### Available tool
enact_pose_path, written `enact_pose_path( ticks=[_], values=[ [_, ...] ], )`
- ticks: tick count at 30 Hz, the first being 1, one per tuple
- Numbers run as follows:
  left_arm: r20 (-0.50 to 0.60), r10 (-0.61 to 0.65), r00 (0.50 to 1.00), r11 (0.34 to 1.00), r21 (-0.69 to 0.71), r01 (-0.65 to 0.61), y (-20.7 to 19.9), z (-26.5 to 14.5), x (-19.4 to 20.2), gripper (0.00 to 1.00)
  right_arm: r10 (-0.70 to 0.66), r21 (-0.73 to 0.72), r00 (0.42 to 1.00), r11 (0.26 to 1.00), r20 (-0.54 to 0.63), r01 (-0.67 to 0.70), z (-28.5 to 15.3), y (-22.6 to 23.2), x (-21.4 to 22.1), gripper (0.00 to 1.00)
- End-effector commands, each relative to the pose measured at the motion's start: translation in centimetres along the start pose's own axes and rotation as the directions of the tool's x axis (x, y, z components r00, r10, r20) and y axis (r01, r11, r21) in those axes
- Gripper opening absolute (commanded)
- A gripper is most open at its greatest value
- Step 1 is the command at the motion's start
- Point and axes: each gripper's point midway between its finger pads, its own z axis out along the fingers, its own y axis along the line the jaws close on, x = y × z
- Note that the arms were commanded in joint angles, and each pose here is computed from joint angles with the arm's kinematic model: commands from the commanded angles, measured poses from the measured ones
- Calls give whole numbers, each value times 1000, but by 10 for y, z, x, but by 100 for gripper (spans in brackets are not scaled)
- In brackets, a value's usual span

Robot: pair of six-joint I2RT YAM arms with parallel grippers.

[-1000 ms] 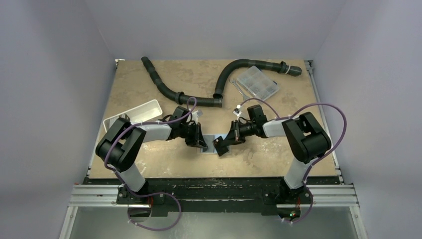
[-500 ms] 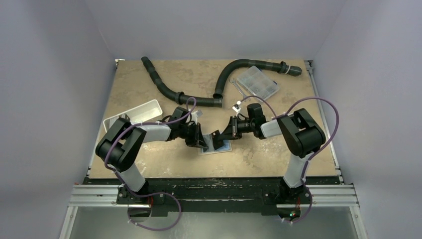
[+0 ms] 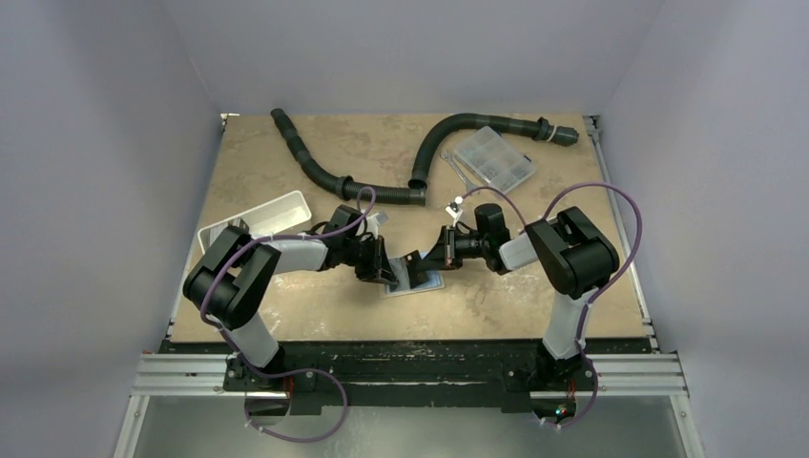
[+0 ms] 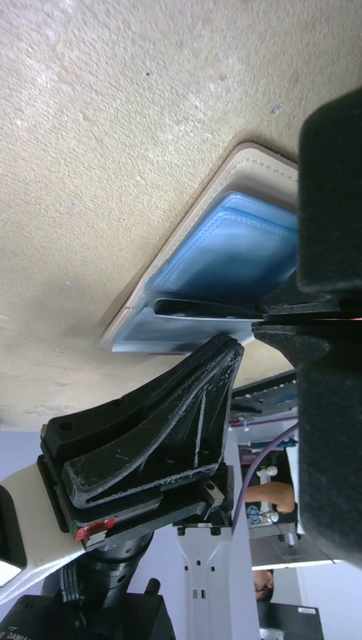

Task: Put the credit cards into the card holder
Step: Insert the credit card into the card holder.

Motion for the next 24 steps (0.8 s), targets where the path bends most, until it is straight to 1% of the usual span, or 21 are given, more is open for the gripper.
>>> enact_pose_path(
  ticks=[1, 6, 10, 14, 16, 17, 18, 20, 21, 24],
  values=[
    [-26, -18, 1000, 998, -54, 16, 17, 3, 12, 0, -52, -41, 998, 998, 27, 54, 3, 6, -2, 0],
    [-30, -24, 999, 999, -50, 22, 16, 3, 13, 0, -54, -58, 997, 997, 63, 57, 5, 10, -2, 0],
    [-5, -8, 1000, 1000, -25, 8, 10, 3, 6, 0, -64, -46, 993, 997, 101, 69, 8, 13, -5, 0],
    [19, 2, 1000, 1000, -2, -2, 0, -2, 0, 0, -6, -71, 989, 997, 144, 16, 10, 17, -7, 0],
    [56, 14, 998, 1000, 16, -15, -12, -10, -8, 0, 10, -87, 990, 996, 143, 3, 9, 19, -5, 0],
    [78, 26, 997, 999, 24, -28, -19, -15, -14, 4, 12, -82, 990, 997, 140, 0, 9, 16, -4, 0],
    [100, 41, 994, 999, 28, -45, -26, -20, -20, 10, 14, -73, 991, 997, 135, -4, 9, 14, -2, 2],
    [111, 49, 993, 999, 7, -50, -29, -30, -23, 21, 15, -49, 992, 999, 126, -9, 10, 9, 0, 8],
    [120, 52, 991, 999, -4, -52, -30, -34, -26, 25, 12, -38, 992, 999, 125, -7, 10, 7, 0, 11],
    [135, 59, 989, 997, -47, -53, -24, -40, -28, 31, -3, 48, 992, 999, 126, -3, 8, -6, 0, 18]
  ],
)
